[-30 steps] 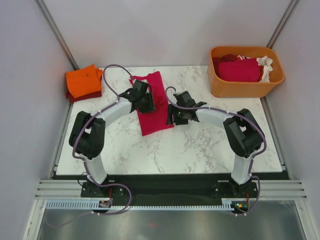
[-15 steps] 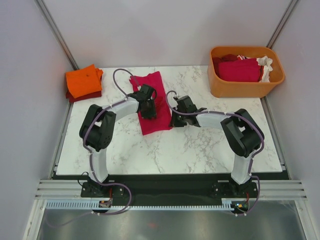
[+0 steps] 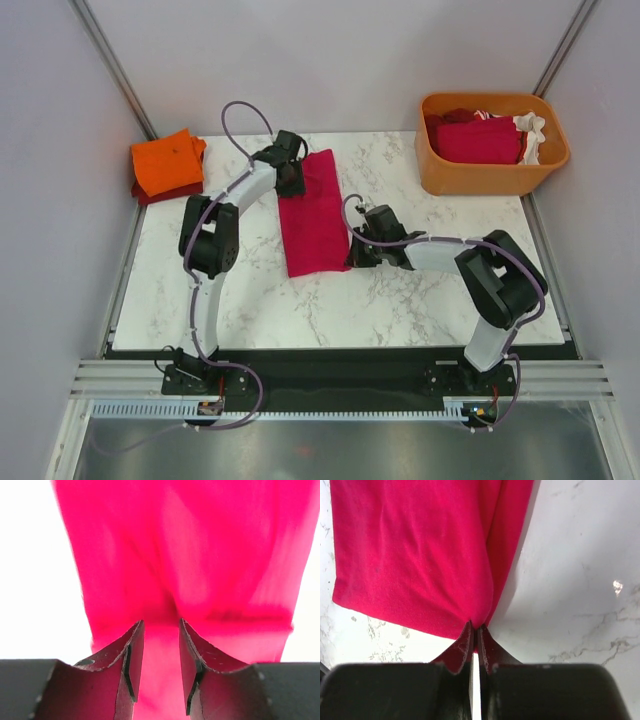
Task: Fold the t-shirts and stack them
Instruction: Fold the tshirt
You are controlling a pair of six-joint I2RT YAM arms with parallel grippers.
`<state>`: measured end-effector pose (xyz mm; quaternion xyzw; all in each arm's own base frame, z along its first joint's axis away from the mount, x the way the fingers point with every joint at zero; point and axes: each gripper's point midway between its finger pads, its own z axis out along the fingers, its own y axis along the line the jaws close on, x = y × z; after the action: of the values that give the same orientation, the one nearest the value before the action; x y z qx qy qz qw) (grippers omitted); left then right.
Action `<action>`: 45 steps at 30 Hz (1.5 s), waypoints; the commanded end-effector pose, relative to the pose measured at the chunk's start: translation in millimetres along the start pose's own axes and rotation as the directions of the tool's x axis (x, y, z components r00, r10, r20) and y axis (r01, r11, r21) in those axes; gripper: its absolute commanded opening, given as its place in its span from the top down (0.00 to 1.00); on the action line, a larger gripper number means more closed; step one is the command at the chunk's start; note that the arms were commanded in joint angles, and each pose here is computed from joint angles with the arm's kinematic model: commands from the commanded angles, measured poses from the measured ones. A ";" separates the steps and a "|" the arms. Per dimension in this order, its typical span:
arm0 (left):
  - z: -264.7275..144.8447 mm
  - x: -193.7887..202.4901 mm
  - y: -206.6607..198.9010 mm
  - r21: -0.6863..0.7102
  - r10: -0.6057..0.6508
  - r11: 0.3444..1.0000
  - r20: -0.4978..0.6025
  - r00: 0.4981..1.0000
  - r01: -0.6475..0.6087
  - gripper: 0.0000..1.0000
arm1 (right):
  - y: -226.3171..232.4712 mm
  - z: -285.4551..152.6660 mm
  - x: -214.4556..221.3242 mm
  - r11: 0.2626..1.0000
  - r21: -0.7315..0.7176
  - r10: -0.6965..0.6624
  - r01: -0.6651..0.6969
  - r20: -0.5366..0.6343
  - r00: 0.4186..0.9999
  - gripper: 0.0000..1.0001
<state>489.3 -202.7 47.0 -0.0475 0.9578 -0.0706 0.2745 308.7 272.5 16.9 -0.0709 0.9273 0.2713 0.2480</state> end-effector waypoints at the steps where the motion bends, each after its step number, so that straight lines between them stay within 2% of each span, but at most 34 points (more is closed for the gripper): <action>1: -12.5 -64.4 3.4 -0.006 0.060 0.998 0.109 0.992 -0.060 0.59 | -27.4 -9.9 60.3 0.995 0.095 0.026 -0.009 -0.178 0.984 0.95; 4: -41.1 -93.1 -5.4 0.014 0.067 0.997 0.168 0.983 -0.070 0.53 | -21.8 -11.1 63.6 0.996 0.084 0.024 -0.009 -0.186 0.982 0.95; 7: -65.0 -88.5 -7.1 0.031 0.055 0.998 0.165 0.985 -0.061 0.48 | -12.6 -9.6 67.5 0.998 0.069 0.006 0.008 -0.203 0.979 0.92; 8: -89.6 -92.3 -8.6 0.045 0.047 0.997 0.194 0.980 -0.057 0.47 | -9.5 -9.4 66.9 0.997 0.069 -0.002 0.017 -0.204 0.979 0.83; 9: -89.1 -69.4 -2.5 0.027 0.056 0.998 0.149 0.987 -0.060 0.46 | -7.6 -9.6 67.5 0.997 0.069 -0.010 0.025 -0.205 0.979 0.75; 10: -95.3 -58.6 0.5 0.022 0.034 0.999 0.136 0.990 -0.038 0.46 | -5.9 -10.8 65.9 0.997 0.068 -0.015 0.029 -0.199 0.980 0.62; 11: -122.2 -56.0 -0.7 0.044 0.020 0.999 0.159 0.987 -0.028 0.46 | -6.7 -12.5 64.3 0.997 0.077 -0.015 0.031 -0.194 0.981 0.39; 12: -111.9 -18.4 6.8 0.021 0.032 0.999 0.082 0.996 -0.034 0.46 | -5.0 -14.0 62.6 0.996 0.077 -0.020 0.036 -0.190 0.982 0.34; 14: -119.1 11.0 9.8 0.023 0.006 1.000 0.043 0.999 -0.007 0.46 | -0.5 -21.6 56.9 0.996 0.069 -0.036 0.050 -0.185 0.982 0.25; 15: -132.6 22.2 10.5 0.032 0.016 0.999 0.045 0.999 -0.018 0.46 | 4.5 -24.9 56.5 0.997 0.049 -0.045 0.056 -0.192 0.980 0.23; 16: -126.2 59.0 25.7 0.000 0.033 0.999 -0.028 0.999 -0.033 0.46 | 10.9 -31.1 51.8 0.997 0.027 -0.067 0.073 -0.181 0.981 0.21; 18: -135.1 101.1 32.7 0.026 0.003 1.000 -0.078 0.997 -0.001 0.45 | 14.7 -40.0 50.6 0.996 0.025 -0.077 0.083 -0.190 0.979 0.21; 19: -136.7 101.1 17.9 0.111 -0.037 0.993 -0.057 0.998 0.043 0.44 | 17.5 -46.5 45.1 0.996 0.022 -0.085 0.090 -0.170 0.982 0.20; 21: -137.9 127.7 30.1 0.104 -0.049 0.993 -0.081 0.996 0.057 0.43 | 15.2 -51.9 42.7 0.994 0.040 -0.092 0.100 -0.159 0.983 0.20; 23: -147.3 126.6 29.9 0.138 -0.074 0.987 -0.032 0.997 0.077 0.42 | 8.2 -52.3 36.1 0.991 0.085 -0.094 0.106 -0.131 0.987 0.19; 29: -138.8 163.9 25.9 0.229 -0.110 0.965 -0.092 0.990 0.128 0.40 | 4.5 -22.5 39.7 0.992 0.074 -0.087 0.099 -0.150 0.985 0.20; 34: -122.8 192.0 35.9 0.196 -0.149 0.965 -0.148 0.978 0.177 0.31 | -1.4 -2.9 44.2 0.992 0.080 -0.079 0.094 -0.174 0.981 0.23; 38: -118.0 196.8 38.8 0.186 -0.159 0.965 -0.150 0.976 0.186 0.32 | -0.1 3.3 44.4 0.993 0.071 -0.075 0.089 -0.179 0.981 0.29; 45: -105.3 228.3 54.7 0.122 -0.155 0.975 -0.226 0.962 0.185 0.32 | -2.7 9.3 54.8 0.995 0.059 -0.063 0.076 -0.203 0.977 0.41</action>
<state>247.2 -168.8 23.5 -0.0875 0.9638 -0.1709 0.1851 293.1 294.4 25.2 -0.1233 0.9294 0.2603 0.2306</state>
